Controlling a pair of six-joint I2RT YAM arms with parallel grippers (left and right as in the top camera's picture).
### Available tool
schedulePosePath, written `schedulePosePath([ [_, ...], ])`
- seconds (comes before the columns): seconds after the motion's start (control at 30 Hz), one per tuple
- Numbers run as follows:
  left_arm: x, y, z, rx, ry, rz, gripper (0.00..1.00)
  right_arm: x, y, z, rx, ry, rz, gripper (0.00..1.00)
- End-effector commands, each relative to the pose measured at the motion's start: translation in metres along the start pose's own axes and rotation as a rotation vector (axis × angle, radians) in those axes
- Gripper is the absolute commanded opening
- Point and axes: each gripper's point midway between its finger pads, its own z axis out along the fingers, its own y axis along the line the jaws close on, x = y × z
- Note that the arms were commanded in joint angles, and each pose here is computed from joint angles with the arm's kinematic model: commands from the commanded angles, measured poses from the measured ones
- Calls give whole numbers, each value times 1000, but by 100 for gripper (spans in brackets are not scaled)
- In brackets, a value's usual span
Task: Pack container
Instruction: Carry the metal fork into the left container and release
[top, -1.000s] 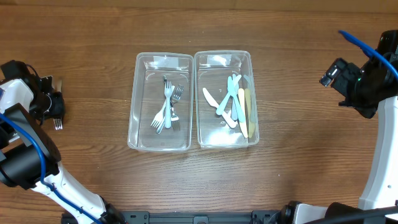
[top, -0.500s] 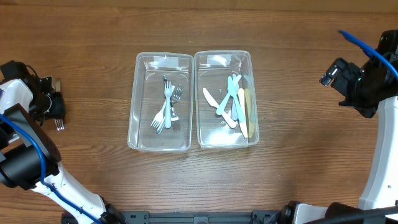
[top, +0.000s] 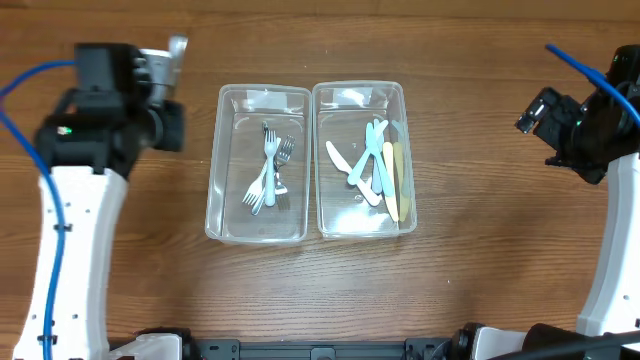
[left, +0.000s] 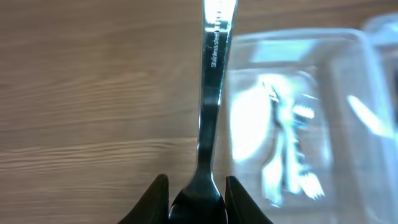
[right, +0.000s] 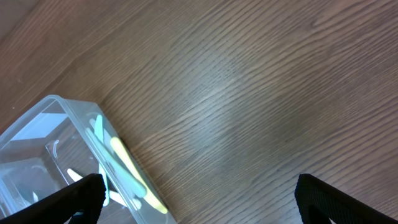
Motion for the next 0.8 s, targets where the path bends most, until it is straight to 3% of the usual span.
schedulePosePath([
  [0.0,11,-53,22,69,61,11,4,0,2,14,8,36,-7,100],
  [0.23,43,-121,101,136,223,133,4,7,15,32,11,90,-51,100],
  [0.37,64,-129,144,127,318,151,5,12,25,32,0,96,-100,100],
  [0.47,76,-129,159,120,365,154,13,13,28,32,-4,98,-110,100],
  [0.5,76,-129,160,119,367,155,18,13,28,32,-4,98,-110,100],
  [0.53,75,-129,160,120,364,155,35,13,28,32,-4,98,-110,100],
  [0.57,73,-129,158,121,357,154,45,13,28,32,-4,98,-110,100],
  [0.67,53,-131,145,130,298,153,69,15,33,32,-10,99,-127,100],
  [0.7,45,-132,137,136,270,163,73,17,39,32,-18,97,-151,100],
  [0.77,26,-129,115,135,200,180,93,22,57,32,-45,89,-226,100],
])
